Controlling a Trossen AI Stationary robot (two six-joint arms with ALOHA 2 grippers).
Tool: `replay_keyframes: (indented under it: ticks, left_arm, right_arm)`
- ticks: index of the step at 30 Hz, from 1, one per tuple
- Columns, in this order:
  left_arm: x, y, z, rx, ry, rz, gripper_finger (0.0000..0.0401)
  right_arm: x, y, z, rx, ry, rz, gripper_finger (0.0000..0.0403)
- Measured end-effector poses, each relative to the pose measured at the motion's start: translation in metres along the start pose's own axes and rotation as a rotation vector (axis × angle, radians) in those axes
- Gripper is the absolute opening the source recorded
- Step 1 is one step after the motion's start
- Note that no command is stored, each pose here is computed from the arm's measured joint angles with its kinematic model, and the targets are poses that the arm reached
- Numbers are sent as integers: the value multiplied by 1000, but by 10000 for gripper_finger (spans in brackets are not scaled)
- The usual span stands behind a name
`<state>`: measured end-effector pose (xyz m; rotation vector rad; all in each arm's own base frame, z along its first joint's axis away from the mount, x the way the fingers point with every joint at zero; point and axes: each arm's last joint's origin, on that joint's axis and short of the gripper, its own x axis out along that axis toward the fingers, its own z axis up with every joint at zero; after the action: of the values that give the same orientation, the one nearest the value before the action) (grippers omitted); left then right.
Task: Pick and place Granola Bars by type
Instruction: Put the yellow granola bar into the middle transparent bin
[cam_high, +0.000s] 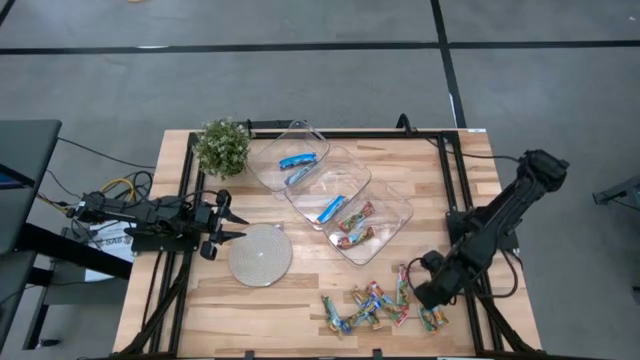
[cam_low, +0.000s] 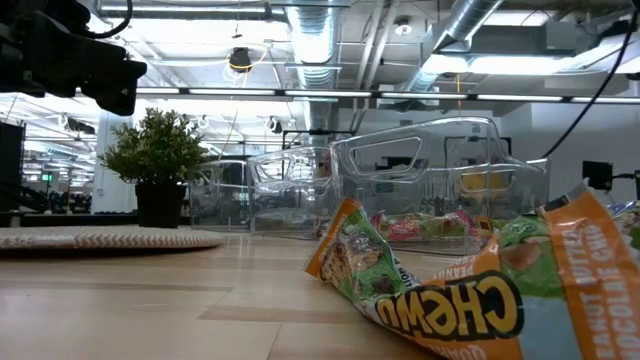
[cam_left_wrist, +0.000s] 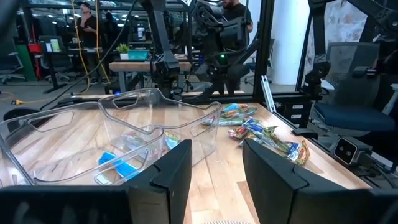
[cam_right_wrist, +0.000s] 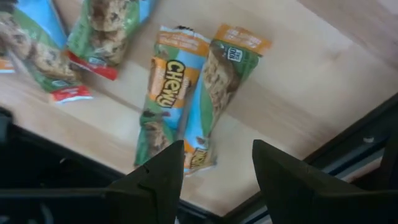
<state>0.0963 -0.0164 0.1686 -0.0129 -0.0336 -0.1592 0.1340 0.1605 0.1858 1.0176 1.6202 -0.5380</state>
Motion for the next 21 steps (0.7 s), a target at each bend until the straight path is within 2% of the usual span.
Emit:
replay_keyframes:
  ticks: [7, 11, 17, 21]
  left_arm:
    - [0, 0, 0, 3, 0, 0, 138]
    - [0, 0, 0, 7, 0, 0, 138]
    - [0, 0, 0, 1, 0, 0, 138]
    - [0, 0, 0, 0, 0, 0, 138]
  right_arm:
    - [14, 1, -1, -75, -39, -59, 184]
    - [23, 5, 0, -76, -45, -77, 184]
    - [31, 11, -4, -112, -61, -35, 184]
    - [37, 12, -2, -93, -80, -57, 175]
